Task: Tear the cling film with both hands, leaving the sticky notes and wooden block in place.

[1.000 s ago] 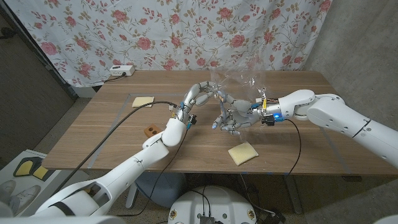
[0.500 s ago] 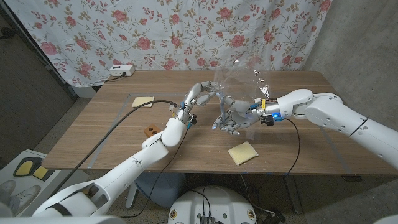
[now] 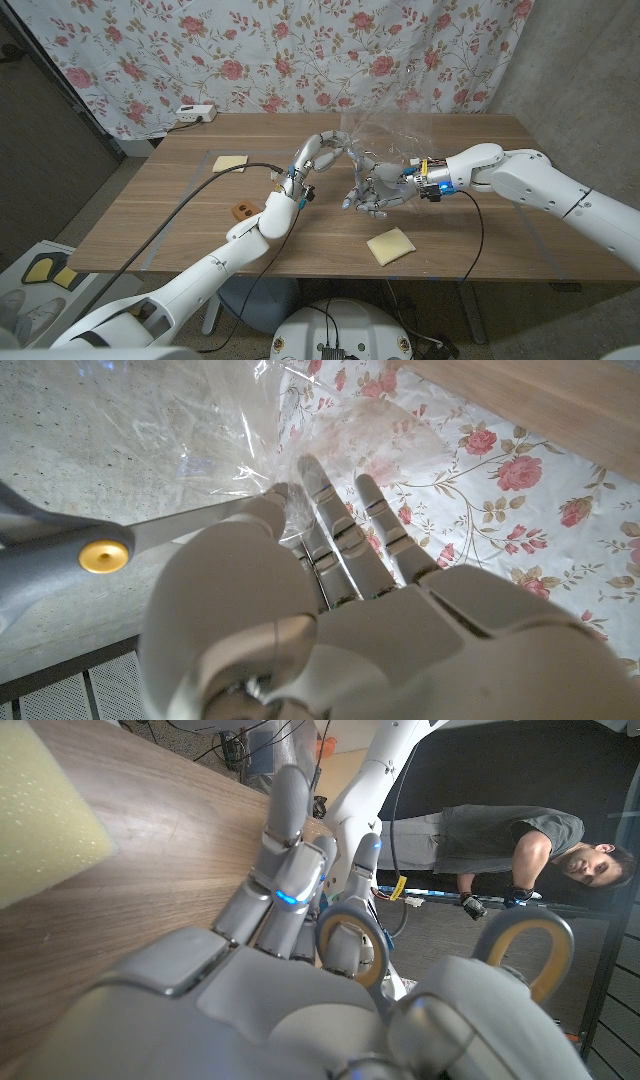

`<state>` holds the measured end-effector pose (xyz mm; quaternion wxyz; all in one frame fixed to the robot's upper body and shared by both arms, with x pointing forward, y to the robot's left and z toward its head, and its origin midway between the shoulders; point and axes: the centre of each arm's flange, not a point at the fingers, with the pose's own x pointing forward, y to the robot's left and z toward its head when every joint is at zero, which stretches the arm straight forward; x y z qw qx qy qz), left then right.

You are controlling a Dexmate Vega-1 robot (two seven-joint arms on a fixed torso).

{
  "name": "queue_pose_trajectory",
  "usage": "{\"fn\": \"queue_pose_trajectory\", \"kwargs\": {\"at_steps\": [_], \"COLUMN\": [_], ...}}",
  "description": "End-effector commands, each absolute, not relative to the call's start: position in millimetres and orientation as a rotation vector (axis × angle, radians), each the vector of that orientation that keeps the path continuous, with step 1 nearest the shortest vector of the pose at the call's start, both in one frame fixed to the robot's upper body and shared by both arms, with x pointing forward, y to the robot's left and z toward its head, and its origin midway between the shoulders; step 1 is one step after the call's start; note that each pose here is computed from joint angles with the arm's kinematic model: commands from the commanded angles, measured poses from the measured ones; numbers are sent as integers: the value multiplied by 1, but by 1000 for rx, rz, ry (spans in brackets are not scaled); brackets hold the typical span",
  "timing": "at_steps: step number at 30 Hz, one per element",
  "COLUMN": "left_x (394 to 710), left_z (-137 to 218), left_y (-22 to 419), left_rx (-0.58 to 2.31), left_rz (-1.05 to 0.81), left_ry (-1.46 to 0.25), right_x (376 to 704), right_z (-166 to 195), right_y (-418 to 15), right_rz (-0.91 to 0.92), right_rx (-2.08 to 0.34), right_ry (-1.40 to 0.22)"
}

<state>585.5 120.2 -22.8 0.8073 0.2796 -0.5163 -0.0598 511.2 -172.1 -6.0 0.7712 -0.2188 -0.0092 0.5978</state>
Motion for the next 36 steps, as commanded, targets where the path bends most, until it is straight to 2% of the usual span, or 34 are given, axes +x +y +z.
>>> {"fn": "queue_pose_trajectory", "kwargs": {"at_steps": [1,36], "left_x": [585,581], "left_z": [-24,-26], "left_y": [121,114], "left_rx": [604,638], "left_rz": [-124,-119], "left_ry": [-1110,-1165], "right_x": [511,517], "right_z": [-4,0], "right_y": [-176,-176], "right_rz": [1276,1261], "right_rx": [-472,-497], "right_ry": [-22,-5]}}
